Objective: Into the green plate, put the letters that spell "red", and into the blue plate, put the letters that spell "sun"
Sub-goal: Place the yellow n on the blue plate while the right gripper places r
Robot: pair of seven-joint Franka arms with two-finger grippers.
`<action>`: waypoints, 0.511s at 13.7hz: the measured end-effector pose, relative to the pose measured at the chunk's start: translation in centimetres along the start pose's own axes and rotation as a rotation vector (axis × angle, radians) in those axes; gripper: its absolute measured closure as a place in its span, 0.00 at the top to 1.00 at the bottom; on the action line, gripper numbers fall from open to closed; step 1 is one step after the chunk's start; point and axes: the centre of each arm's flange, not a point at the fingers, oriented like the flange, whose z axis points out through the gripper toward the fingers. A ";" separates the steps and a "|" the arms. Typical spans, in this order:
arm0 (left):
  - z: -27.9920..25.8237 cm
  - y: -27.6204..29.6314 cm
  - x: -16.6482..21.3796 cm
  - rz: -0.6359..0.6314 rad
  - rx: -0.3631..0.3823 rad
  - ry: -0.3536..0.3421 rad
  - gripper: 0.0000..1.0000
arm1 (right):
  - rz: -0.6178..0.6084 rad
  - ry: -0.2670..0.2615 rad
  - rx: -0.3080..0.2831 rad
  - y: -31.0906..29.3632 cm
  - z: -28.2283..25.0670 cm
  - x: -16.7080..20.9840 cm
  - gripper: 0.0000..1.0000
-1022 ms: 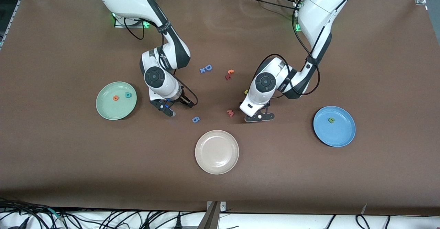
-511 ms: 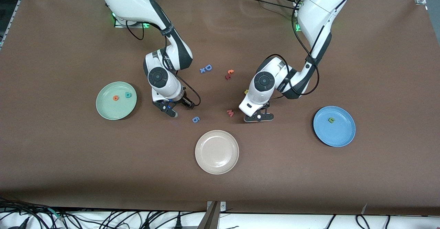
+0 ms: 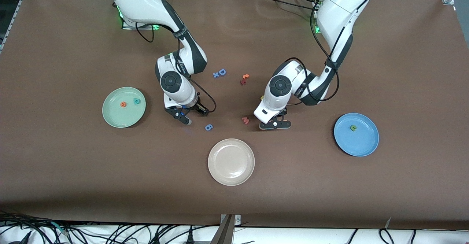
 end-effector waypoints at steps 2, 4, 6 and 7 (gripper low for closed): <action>0.0 -0.4 0.3 -0.002 0.008 0.002 0.26 | 0.000 0.001 0.003 -0.1 -0.1 0.0 0.62; -0.2 -1.2 1.0 0.011 0.032 -0.003 0.26 | 0.000 0.002 0.005 -0.1 -0.2 0.0 0.57; -1.2 -2.2 2.1 0.029 0.055 -0.017 0.26 | 0.000 0.002 0.005 -0.1 -0.3 0.0 0.53; -1.9 -2.7 2.6 0.040 0.062 -0.020 0.26 | 0.000 0.002 0.005 -0.1 -0.3 0.0 0.53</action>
